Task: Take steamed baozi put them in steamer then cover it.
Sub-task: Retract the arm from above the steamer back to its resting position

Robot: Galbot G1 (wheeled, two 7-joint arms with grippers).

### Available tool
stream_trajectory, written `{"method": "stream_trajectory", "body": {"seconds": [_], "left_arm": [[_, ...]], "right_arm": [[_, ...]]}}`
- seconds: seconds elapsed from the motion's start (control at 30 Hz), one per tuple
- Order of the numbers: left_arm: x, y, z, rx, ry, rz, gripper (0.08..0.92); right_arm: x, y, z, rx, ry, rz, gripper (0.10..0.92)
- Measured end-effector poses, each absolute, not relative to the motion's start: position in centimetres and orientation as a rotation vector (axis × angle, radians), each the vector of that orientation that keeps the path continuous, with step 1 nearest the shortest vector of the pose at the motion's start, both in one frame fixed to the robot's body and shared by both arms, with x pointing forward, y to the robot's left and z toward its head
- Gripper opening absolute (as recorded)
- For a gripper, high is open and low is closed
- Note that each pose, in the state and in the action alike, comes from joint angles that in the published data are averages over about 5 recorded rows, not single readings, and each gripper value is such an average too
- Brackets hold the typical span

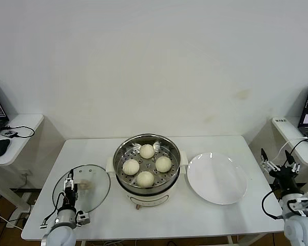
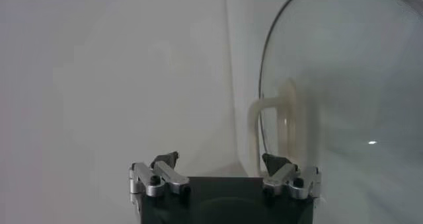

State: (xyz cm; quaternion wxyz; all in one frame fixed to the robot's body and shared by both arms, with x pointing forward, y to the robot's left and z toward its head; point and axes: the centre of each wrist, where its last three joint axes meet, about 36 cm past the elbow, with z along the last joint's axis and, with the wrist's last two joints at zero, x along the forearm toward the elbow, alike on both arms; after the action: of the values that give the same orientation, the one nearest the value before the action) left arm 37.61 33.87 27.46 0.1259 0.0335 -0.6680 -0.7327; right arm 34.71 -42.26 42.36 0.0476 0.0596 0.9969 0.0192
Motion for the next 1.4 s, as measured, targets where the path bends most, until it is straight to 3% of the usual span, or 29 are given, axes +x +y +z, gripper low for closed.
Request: {"method": "stream_trajectory", "body": {"seconds": [0.4, 0.5, 1.23, 1.4], "left_arm": [[39.0, 33.2, 27.1, 0.15, -1.994, -2.079, 0.823], [39.1, 33.2, 26.9, 0.156, -2.004, -2.065, 0.787], [39.5, 33.6, 24.8, 0.128, -2.084, -2.014, 0.152], [39.3, 33.9, 24.8, 0.128, -2.078, -2.02, 0.122]], "right_arm": [[34.5, -42.3, 42.2, 0.179, 3.045, 0.059, 0.823], [34.4, -42.2, 42.1, 0.177, 3.046, 0.06, 0.823], [33.7, -41.9, 42.0, 0.169, 3.051, 0.058, 0.823], [33.8, -41.8, 42.1, 0.166, 3.049, 0.061, 0.823]]}}
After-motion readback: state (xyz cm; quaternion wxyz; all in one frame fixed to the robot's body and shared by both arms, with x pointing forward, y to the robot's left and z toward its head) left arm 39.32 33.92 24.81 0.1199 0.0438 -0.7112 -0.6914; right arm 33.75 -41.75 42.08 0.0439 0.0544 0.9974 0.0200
